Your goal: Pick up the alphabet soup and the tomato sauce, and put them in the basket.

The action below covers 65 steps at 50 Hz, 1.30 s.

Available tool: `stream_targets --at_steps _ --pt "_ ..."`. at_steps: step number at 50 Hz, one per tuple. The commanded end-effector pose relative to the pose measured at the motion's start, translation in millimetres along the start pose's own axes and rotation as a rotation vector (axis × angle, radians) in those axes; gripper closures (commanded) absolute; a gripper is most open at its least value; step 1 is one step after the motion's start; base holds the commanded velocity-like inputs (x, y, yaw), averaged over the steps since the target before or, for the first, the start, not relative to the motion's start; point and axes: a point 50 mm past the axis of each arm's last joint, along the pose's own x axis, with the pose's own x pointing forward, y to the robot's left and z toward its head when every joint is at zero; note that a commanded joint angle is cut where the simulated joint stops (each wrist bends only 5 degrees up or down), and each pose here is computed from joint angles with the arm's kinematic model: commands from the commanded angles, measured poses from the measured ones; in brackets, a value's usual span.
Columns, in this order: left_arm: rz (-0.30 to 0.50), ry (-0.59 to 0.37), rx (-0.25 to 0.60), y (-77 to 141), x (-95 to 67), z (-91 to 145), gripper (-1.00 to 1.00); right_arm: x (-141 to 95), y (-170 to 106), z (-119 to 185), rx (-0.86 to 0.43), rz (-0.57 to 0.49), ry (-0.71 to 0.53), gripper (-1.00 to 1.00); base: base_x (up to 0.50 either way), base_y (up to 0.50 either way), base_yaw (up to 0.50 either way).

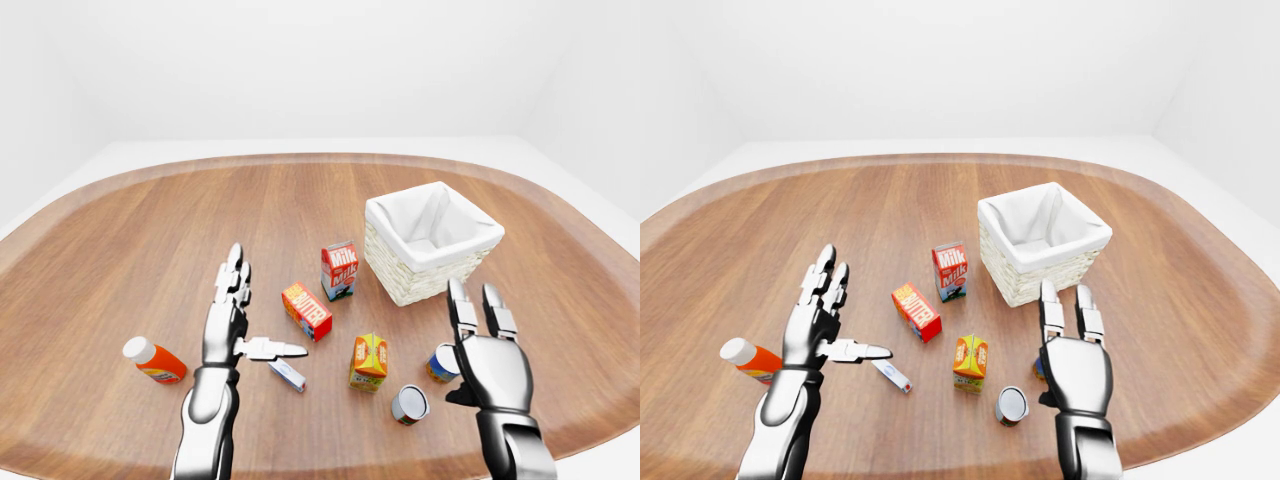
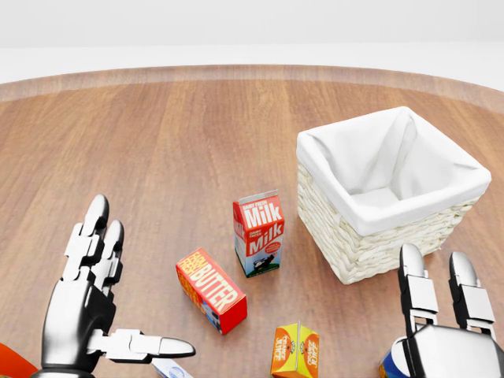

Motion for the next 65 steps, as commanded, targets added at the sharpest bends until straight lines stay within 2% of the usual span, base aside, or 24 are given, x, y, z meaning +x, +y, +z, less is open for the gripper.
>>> stream_targets --at_steps 1,42,65 --pt "0.008 -0.001 -0.003 1.0 1.6 -0.2 -1.0 2.9 2.6 -6.8 -0.07 0.011 0.032 -1.0 0.0 0.0 0.0" --pt "0.008 -0.006 -0.001 0.6 1.8 0.9 -1.0 28.0 31.5 -35.3 -0.039 0.084 0.108 -1.0 0.0 0.0 0.0" --pt "0.008 -0.006 -0.001 0.6 1.8 1.0 -1.0 31.3 46.3 -43.2 -0.026 0.121 0.129 -1.0 0.0 0.0 0.0"
